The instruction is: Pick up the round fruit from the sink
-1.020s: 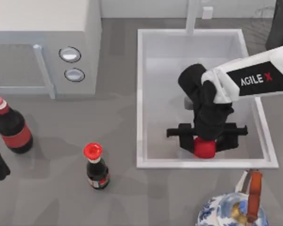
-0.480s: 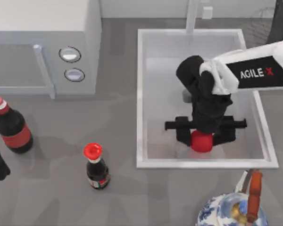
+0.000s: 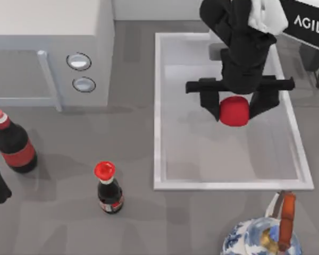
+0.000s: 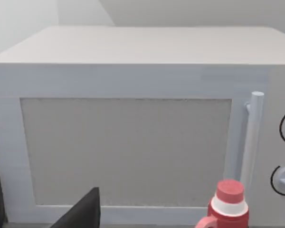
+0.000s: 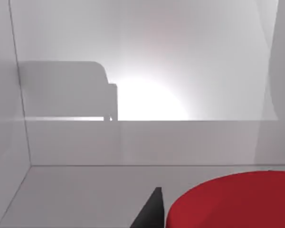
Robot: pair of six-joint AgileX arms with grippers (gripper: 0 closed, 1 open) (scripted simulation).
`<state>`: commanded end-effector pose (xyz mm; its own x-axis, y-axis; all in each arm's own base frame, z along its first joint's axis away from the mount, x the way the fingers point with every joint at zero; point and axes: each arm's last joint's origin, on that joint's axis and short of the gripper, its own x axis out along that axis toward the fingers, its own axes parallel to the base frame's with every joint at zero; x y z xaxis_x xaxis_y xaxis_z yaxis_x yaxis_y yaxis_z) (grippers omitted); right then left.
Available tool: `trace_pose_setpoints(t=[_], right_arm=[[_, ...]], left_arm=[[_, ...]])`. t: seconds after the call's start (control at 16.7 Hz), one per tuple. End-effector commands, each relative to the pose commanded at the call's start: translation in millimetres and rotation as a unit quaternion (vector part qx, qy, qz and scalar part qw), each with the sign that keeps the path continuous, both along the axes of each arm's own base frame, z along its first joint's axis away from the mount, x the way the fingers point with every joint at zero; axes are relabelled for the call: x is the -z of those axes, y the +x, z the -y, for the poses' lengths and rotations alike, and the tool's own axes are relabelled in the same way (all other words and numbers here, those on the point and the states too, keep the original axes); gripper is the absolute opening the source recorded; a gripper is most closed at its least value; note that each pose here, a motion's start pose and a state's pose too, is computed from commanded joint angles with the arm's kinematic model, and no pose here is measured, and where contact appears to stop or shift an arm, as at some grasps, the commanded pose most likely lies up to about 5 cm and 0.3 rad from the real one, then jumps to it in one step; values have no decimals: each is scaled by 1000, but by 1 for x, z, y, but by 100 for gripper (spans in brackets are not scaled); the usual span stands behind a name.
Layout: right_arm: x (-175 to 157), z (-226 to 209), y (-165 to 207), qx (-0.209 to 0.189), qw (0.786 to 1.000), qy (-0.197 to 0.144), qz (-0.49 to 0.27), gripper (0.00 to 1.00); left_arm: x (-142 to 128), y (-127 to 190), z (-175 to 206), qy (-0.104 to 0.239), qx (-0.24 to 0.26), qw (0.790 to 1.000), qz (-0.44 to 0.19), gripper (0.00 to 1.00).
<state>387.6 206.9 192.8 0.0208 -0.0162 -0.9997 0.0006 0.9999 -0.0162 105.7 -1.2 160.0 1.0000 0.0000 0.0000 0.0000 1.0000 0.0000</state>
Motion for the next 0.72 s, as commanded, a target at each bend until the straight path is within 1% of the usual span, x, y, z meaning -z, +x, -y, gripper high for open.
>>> trace_pose_setpoints(t=[0.18, 0.3, 0.42, 0.72], right_arm=[[-56, 6, -10, 0, 1000, 2, 3, 0], [-81, 11, -17, 0, 1000, 6, 11, 0], [-92, 13, -20, 0, 1000, 8, 15, 0], [-91, 12, -20, -1, 1000, 8, 15, 0]], left_arm=[[0, 0, 0, 0, 0, 1000, 0, 100], [0, 0, 0, 0, 0, 1000, 0, 100], [0, 0, 0, 0, 0, 1000, 0, 100], [0, 0, 0, 0, 0, 1000, 0, 100]])
